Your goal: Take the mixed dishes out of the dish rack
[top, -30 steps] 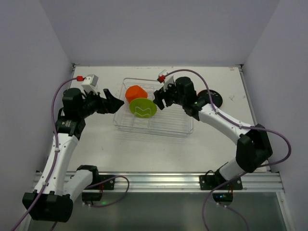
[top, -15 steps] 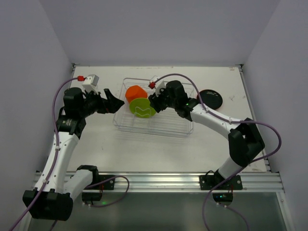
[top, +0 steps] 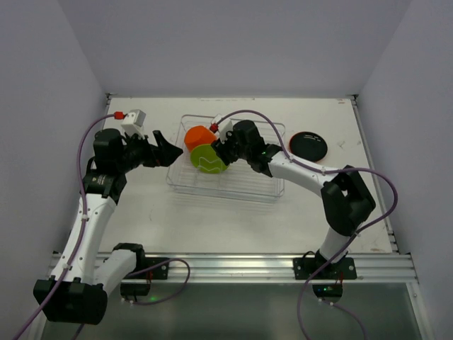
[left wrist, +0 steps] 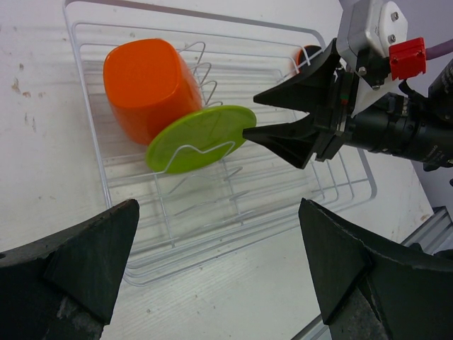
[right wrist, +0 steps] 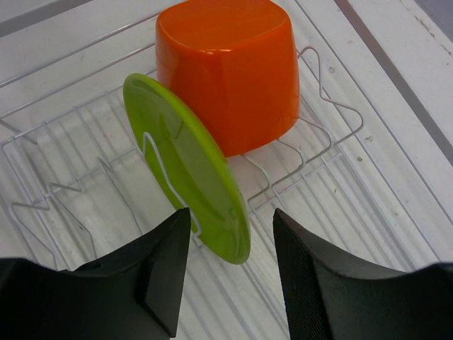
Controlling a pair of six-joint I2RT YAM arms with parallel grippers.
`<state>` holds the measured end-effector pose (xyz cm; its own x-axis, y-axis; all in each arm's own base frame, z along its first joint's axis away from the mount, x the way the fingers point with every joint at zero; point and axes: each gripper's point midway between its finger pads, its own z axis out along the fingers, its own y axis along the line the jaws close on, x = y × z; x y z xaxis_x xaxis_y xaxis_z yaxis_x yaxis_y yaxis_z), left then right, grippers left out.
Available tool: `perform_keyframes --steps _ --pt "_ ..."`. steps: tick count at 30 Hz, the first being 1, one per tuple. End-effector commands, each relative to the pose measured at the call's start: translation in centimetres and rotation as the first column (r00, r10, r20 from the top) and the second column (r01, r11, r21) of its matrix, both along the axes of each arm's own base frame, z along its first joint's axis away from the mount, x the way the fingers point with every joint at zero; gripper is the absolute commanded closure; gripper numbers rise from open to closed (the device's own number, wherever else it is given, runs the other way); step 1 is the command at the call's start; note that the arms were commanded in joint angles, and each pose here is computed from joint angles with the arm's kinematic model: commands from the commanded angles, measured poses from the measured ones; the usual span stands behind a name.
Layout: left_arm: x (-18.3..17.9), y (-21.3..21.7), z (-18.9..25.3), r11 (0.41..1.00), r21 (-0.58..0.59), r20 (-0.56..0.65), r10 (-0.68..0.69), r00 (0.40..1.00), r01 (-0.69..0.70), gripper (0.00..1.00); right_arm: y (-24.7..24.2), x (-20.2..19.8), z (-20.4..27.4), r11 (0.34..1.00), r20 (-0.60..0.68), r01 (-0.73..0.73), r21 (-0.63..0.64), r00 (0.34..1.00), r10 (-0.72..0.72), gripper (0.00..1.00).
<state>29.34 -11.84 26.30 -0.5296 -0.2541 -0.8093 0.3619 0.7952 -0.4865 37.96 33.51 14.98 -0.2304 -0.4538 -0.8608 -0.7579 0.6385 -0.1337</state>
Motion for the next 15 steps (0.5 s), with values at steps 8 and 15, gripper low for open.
perform_keyframes --steps 8,15 --pt "0.13 -0.13 0.54 1.0 0.009 0.022 -0.007 1.0 0.007 0.0 1.17 1.86 2.14 1.0 0.063 0.015 0.023 0.998 -0.017 0.56" --pt "0.14 -0.13 0.47 1.0 0.01 0.019 -0.007 1.0 0.007 0.0 1.36 1.59 1.58 1.0 0.05 0.002 0.02 0.999 -0.003 0.61"
